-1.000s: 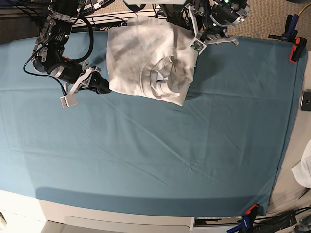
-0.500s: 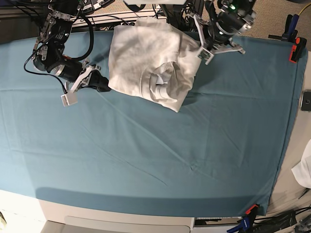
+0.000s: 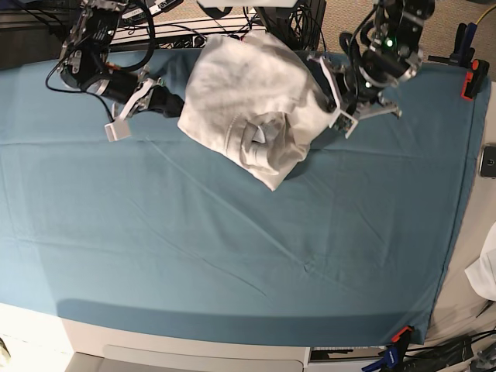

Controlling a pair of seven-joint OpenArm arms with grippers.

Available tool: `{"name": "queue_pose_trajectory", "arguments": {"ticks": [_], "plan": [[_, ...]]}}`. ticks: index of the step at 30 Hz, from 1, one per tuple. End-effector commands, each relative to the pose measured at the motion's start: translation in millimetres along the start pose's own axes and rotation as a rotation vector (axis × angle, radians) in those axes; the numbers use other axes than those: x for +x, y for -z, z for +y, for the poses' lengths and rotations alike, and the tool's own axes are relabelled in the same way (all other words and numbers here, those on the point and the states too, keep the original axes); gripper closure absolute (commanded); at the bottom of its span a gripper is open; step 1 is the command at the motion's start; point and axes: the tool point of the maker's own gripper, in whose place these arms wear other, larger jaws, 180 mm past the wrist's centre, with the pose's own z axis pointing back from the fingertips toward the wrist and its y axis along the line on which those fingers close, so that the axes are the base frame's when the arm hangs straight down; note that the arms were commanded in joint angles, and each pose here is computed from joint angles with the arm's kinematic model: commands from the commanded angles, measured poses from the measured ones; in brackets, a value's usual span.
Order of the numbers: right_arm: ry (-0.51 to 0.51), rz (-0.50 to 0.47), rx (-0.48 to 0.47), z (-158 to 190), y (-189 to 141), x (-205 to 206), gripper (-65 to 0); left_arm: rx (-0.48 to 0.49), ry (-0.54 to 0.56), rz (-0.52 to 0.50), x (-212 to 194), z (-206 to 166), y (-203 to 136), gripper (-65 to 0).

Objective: Fold the T-shirt properly
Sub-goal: 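Grasp the bundle edges with both grippers and tuck them under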

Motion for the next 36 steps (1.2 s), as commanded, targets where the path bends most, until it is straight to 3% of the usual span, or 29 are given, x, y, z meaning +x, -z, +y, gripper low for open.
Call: {"name": "queue_pose_trajectory", "arguments": {"ticks": [1,10,16,28,36], "plan": [[-0.015,-0.032,0.021,7,-1,8,-1.3,0.013,0.007,-0.039,11,5,0,0.0],[-0.055,-0.066,0.031,18,0,21,-1.3,-0.007,0.007,-0.064,29,17,16,0.0],[-0.021,-0.074,0.087,36,16,13,-1.3,-0.004,0.01,-0.077,47,34,31,0.0],[-0.094,0.137,0.285,105,67,-36,-1.3,-0.032,-0.03,-0.11,86,53,59,0.0],[-0.121,0.184,0.273,106,71,-45,-1.3,-0.024,-0.028,-0.122,96,58,62,0.0]]}}
